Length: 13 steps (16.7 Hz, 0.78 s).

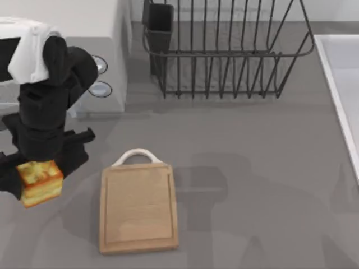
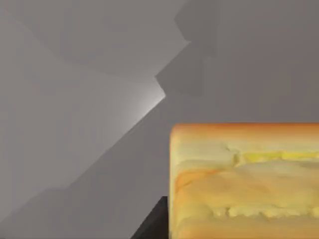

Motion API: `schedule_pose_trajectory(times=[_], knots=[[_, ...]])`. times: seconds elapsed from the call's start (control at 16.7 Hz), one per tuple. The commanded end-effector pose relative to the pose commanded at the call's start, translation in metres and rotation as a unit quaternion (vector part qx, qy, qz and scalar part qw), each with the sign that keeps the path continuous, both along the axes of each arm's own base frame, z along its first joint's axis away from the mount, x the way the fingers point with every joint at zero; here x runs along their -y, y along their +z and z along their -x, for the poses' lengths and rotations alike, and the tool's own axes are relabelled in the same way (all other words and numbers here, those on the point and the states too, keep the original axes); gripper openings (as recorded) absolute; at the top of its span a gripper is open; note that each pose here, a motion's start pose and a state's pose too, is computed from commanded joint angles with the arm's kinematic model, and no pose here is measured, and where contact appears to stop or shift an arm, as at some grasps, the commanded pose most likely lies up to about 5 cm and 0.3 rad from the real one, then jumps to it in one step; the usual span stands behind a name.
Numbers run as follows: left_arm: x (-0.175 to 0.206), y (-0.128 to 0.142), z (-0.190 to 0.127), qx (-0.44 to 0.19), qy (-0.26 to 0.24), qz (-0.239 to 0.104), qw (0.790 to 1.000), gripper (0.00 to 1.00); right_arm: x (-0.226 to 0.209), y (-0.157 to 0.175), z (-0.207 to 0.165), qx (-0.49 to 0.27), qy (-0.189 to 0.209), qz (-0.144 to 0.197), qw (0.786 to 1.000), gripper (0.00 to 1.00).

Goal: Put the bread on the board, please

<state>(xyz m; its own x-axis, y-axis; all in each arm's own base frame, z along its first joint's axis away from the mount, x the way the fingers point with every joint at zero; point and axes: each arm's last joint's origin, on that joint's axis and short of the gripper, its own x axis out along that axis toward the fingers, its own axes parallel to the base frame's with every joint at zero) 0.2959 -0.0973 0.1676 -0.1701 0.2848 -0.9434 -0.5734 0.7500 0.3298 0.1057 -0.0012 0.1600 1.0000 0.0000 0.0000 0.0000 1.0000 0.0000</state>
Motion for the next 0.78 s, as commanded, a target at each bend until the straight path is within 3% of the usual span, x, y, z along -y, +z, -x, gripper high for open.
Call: schedule_pose_trajectory(times=[0.3,0.6,0.78], knots=[[0.047,0.003,0.005,0.095,0.180,0.008,0.979,0.00,0.000,0.000,0.000,0.000,0.000,0.000,1.000,1.00],[0.084,0.011,0.008,0.144,0.336,0.054,0.929,0.00,0.000,0.000,0.000,0.000,0.000,0.000,1.000,1.00],[0.098,0.015,0.008,0.147,0.395,0.079,0.903,0.00,0.000,0.000,0.000,0.000,0.000,0.000,1.000,1.00]])
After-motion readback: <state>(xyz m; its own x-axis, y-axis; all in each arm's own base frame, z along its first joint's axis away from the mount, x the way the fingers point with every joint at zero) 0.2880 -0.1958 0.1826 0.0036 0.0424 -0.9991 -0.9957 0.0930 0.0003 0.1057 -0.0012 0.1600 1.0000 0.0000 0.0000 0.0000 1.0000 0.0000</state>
